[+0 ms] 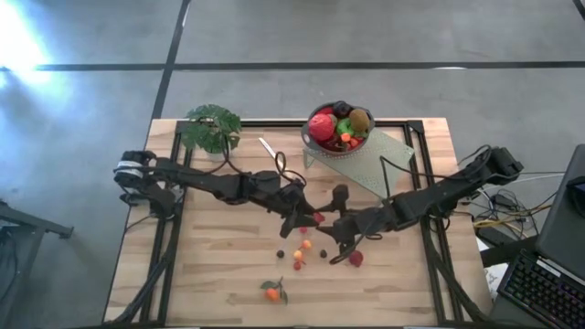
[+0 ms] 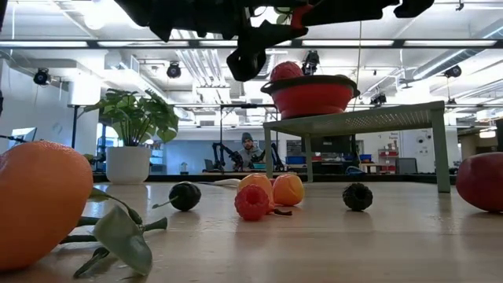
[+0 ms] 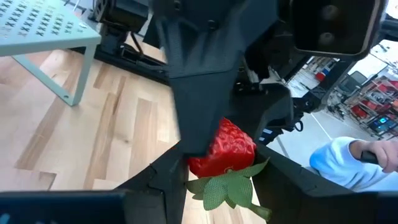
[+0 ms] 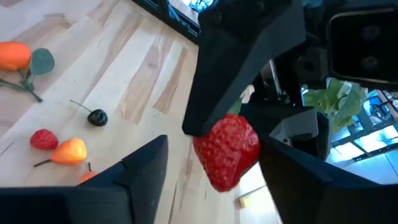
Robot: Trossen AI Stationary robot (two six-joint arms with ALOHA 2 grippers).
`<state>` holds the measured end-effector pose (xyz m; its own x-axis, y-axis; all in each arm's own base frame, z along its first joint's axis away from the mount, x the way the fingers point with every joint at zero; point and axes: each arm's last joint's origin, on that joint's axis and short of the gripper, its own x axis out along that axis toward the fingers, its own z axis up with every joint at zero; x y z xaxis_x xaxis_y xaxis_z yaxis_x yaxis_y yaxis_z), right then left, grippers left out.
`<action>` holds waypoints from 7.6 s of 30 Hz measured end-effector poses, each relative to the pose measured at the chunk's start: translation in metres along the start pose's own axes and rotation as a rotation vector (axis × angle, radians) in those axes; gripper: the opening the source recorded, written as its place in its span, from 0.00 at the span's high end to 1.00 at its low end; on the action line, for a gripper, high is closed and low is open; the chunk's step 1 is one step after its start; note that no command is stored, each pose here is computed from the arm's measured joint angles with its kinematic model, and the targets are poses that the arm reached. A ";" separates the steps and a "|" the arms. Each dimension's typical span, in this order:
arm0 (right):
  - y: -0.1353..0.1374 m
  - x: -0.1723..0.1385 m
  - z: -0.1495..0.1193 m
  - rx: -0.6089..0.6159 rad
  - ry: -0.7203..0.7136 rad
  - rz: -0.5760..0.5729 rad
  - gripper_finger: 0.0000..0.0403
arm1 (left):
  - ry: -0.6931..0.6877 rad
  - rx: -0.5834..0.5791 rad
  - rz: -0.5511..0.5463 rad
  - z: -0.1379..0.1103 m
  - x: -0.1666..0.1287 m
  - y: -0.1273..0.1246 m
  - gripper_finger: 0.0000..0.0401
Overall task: Pick & Place Fruit
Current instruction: Put the strawberry into the red gray colander on the shelf, then put the red cherry into the red gray colander on the shelf
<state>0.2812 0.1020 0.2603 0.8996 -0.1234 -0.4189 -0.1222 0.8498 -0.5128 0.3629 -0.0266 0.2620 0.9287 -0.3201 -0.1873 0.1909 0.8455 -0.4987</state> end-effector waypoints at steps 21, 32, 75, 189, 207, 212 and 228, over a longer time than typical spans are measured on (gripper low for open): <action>-0.002 -0.001 0.000 0.006 0.017 -0.047 0.64 | -0.009 0.008 0.014 0.002 -0.001 0.003 0.55; -0.002 -0.001 -0.001 0.008 0.027 -0.053 0.69 | -0.002 0.053 0.014 0.002 -0.001 0.003 0.29; -0.207 -0.045 -0.058 0.459 0.350 -0.308 0.66 | 0.118 0.043 0.058 -0.009 -0.005 0.004 0.13; -0.099 -0.043 -0.094 0.562 0.745 -0.041 0.72 | 0.621 0.395 0.359 -0.113 0.027 0.048 0.38; -0.099 -0.043 -0.093 0.559 0.742 -0.038 0.83 | 0.625 0.341 0.391 -0.114 0.026 0.050 0.95; -0.099 -0.043 -0.094 0.565 0.745 -0.040 0.89 | 0.636 0.348 0.412 -0.108 0.026 0.048 0.98; -0.106 -0.085 -0.088 0.652 0.667 -0.113 0.97 | 0.545 0.574 0.504 -0.004 0.002 0.008 0.99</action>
<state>0.1809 -0.0229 0.2844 0.4412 -0.3196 -0.8386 0.3916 0.9093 -0.1405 0.3647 -0.0223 0.2542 0.6950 0.1085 -0.7107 0.0690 0.9739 0.2161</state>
